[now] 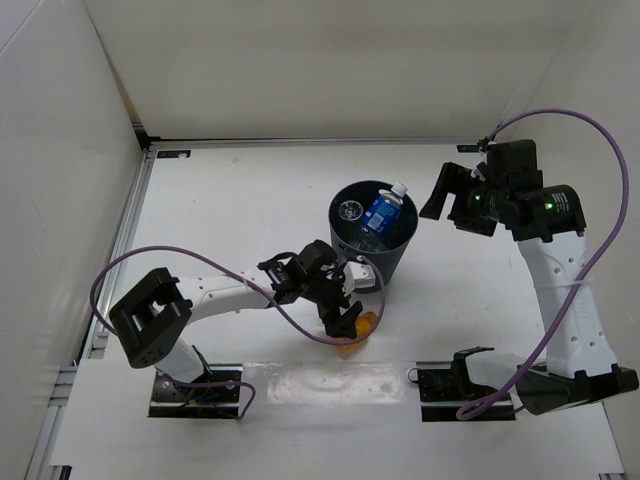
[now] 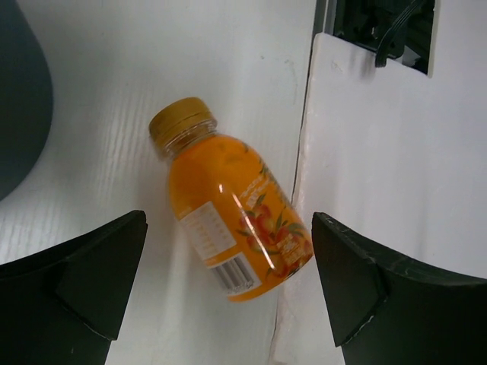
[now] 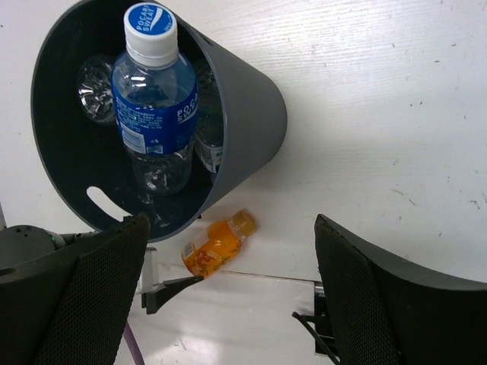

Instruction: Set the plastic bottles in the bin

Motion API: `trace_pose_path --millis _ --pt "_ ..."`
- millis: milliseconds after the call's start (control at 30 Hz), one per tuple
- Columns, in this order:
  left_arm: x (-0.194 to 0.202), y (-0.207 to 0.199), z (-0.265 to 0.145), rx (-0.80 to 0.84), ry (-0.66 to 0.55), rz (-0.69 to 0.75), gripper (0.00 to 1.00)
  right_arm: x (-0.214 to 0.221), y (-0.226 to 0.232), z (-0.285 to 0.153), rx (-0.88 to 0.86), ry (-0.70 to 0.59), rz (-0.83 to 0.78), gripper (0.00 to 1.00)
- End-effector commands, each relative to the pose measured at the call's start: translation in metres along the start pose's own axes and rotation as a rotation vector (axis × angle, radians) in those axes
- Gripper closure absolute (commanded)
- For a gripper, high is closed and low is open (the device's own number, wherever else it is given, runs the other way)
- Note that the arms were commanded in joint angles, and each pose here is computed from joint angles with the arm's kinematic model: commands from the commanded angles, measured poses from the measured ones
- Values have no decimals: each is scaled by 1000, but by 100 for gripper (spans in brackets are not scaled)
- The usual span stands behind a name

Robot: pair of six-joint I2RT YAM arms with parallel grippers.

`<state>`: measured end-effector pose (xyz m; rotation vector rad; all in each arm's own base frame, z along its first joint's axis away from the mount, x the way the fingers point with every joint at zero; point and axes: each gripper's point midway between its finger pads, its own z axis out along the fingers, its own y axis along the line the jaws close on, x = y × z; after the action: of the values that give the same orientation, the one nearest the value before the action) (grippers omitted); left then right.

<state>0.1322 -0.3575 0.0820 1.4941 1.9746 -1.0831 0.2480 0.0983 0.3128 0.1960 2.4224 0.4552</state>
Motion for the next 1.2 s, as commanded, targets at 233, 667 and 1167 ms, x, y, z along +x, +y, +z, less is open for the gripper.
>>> trace_pose_path --millis 233,667,1167 --pt "18 -3 25 -57 53 -26 0 6 7 4 -9 39 -25 10" --pt "52 10 22 -148 149 -55 50 14 10 13 -13 82 -36 10" --pt "13 -58 -151 -226 137 150 85 5 4 20 -12 35 17 10"
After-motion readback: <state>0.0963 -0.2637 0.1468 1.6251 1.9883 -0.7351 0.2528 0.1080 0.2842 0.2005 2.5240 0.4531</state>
